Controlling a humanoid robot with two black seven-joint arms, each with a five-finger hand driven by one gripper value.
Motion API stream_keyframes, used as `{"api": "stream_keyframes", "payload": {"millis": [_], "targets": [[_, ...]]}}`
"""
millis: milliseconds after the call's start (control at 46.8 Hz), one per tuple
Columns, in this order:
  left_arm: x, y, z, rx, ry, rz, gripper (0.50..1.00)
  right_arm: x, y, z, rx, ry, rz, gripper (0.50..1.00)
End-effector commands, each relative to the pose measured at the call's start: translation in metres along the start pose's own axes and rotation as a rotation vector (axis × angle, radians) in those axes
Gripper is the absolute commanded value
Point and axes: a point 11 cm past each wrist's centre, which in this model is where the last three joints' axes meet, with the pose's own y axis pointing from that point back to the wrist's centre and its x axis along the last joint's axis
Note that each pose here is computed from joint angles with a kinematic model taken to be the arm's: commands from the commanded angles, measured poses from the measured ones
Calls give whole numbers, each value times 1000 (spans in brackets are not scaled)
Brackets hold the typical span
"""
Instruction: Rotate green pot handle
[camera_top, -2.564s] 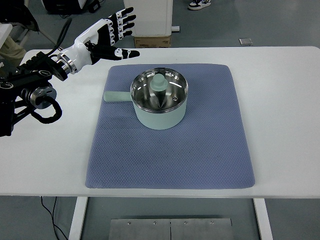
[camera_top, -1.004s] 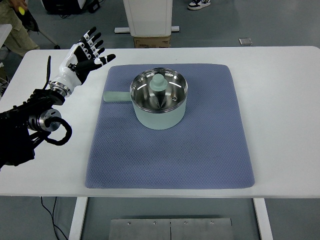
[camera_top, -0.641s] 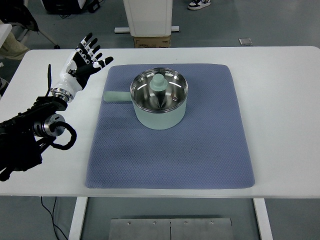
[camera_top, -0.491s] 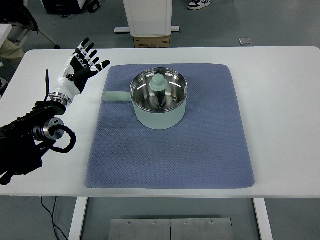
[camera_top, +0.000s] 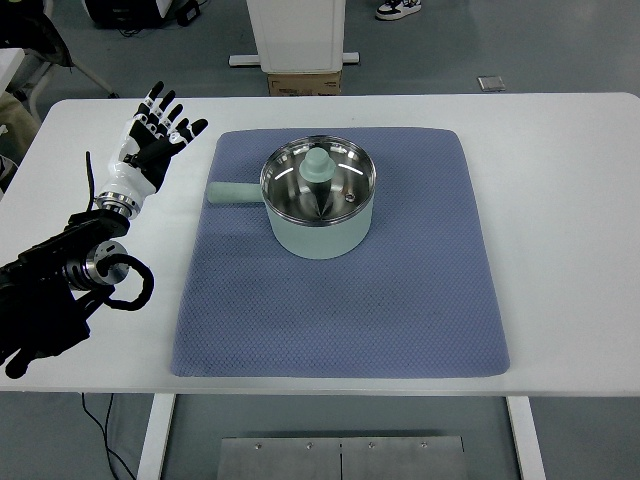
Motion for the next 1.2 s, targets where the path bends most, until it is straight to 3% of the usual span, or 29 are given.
{"api": "stream_keyframes", "payload": {"millis": [0, 534, 1004, 1175], "targets": [[-1, 0, -1, -2, 22, 7, 1000, 0, 0, 0, 0, 1, 1, 1000], [-24, -3, -16, 1, 119, -2, 1000, 0, 0, 0, 0, 0, 0, 1000], [-24, -3, -16, 1, 112, -5, 1000, 0, 0, -4, 7, 5, -1, 1000], [-22, -3, -14, 0, 105, -5, 1000, 0, 0, 1, -2, 0, 0, 1000]]}}
